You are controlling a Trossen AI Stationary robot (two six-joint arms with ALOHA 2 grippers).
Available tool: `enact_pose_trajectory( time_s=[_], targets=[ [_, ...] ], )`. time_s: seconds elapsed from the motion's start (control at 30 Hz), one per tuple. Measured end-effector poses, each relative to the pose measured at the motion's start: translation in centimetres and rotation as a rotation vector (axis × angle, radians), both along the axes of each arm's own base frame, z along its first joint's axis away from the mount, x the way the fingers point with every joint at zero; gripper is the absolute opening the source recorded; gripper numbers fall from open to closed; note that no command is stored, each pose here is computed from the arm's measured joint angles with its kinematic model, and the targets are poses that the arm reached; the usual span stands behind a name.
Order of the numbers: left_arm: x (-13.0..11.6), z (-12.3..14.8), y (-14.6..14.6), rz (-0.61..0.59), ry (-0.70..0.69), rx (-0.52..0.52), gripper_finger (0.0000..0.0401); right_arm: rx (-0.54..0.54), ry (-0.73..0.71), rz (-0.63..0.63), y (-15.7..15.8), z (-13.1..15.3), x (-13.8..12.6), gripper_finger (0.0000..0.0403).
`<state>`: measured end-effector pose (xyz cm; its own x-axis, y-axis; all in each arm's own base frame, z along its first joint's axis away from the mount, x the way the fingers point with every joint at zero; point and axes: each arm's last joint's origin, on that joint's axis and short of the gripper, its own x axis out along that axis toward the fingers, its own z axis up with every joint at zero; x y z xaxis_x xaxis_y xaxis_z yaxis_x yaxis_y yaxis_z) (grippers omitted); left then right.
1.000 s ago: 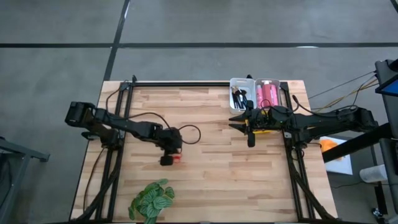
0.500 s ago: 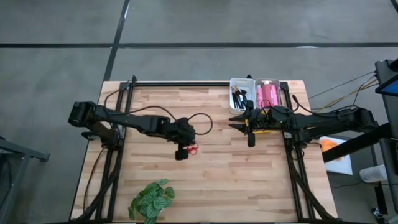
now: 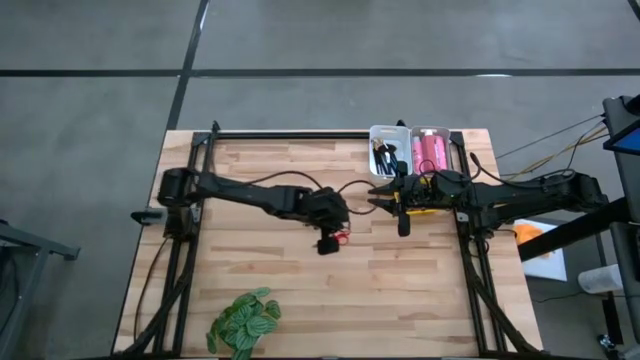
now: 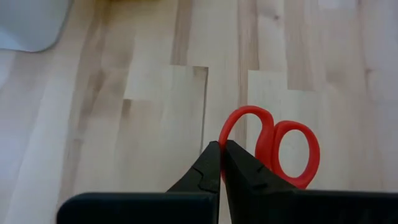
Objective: Pick & Place Paint Supplies
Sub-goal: Put the red scissors into the yellow bin
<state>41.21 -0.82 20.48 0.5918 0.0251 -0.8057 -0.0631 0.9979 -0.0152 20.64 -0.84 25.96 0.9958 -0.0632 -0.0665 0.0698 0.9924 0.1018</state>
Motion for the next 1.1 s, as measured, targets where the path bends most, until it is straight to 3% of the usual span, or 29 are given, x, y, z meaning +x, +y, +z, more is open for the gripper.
enact_pose_trajectory(
  time_s=[0.23,0.47,1.1],
  targets=[
    [2.3,-3.1,-0.1,0.026,0.035,-0.019,0.0007,0.0,0.001,0.0,0.0,0.0,0.0,0.0107],
    [2.7,-5.8,-0.1,0.082,0.078,-0.054,0.0007,0.0,0.01,0.0,0.0,-0.1,0.0,0.0107],
    [3.2,-7.4,-0.1,0.116,0.076,-0.077,0.0007,0.001,0.031,0.0,0.0,-0.3,0.0,0.0107]
  ],
)
